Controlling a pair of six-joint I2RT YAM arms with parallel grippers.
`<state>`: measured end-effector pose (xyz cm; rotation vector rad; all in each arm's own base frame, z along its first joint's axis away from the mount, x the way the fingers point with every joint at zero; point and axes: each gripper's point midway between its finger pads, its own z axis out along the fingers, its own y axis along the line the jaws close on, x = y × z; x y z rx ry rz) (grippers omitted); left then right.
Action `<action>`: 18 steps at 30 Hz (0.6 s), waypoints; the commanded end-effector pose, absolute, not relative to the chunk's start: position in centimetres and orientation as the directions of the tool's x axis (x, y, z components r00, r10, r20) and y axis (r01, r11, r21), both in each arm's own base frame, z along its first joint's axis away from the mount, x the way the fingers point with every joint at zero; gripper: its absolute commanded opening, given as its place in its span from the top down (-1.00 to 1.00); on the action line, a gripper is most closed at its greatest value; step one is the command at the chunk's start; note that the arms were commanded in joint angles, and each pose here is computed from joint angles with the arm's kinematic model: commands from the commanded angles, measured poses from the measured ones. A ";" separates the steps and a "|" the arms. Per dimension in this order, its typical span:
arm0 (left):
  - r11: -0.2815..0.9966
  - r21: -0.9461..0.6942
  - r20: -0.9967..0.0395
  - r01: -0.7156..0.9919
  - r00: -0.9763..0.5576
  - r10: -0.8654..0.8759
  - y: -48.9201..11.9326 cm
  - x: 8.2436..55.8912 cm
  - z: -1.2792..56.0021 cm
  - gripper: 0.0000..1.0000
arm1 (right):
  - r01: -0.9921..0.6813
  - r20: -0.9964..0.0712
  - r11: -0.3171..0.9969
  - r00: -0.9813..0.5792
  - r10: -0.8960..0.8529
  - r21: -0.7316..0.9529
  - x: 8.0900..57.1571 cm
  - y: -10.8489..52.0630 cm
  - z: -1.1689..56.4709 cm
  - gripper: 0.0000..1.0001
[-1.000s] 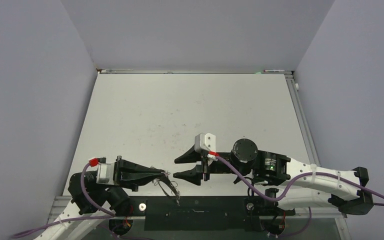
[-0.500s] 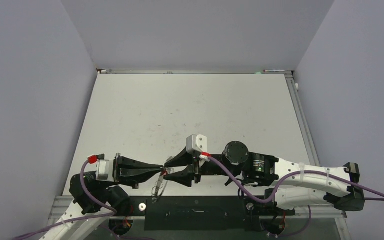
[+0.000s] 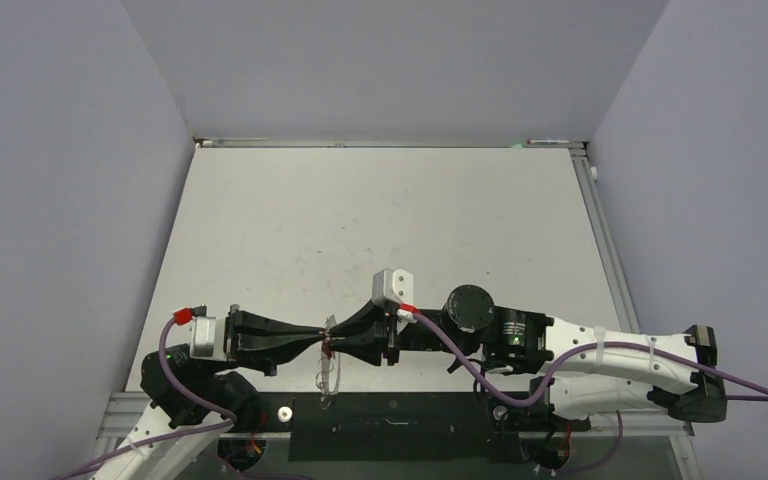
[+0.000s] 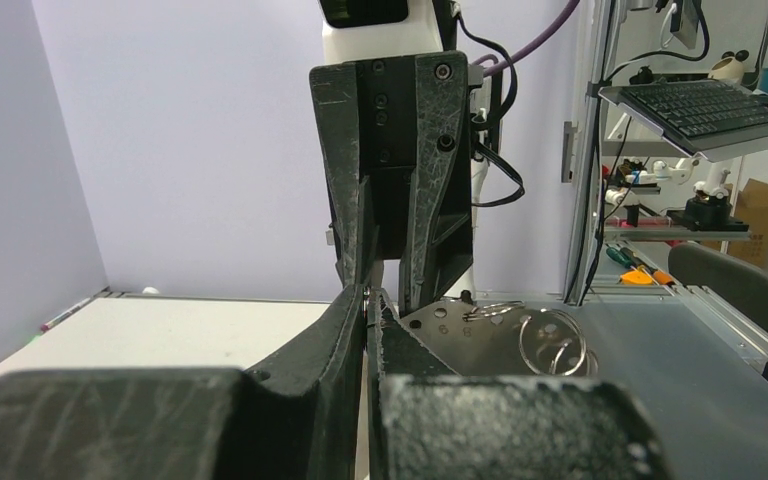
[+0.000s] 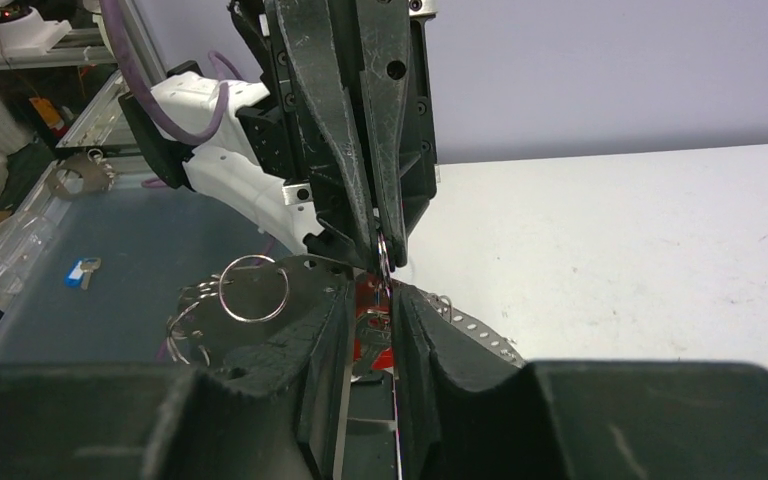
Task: Put the keys on the keyring
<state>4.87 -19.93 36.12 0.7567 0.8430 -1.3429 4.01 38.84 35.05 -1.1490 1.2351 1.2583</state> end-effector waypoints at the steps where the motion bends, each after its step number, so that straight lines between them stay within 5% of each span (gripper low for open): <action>1: 0.087 0.034 -0.824 0.996 0.077 -0.561 -19.1 4.1 38.0 1.00 | -0.999 -0.996 0.006 -0.051 0.068 0.052 3.9 39.3 35.8 0.60; 18: 0.080 0.029 -0.828 0.996 0.069 -0.557 -19.1 4.0 37.8 1.00 | -1.000 -0.996 -0.009 -0.028 0.090 0.027 3.8 39.8 36.5 0.89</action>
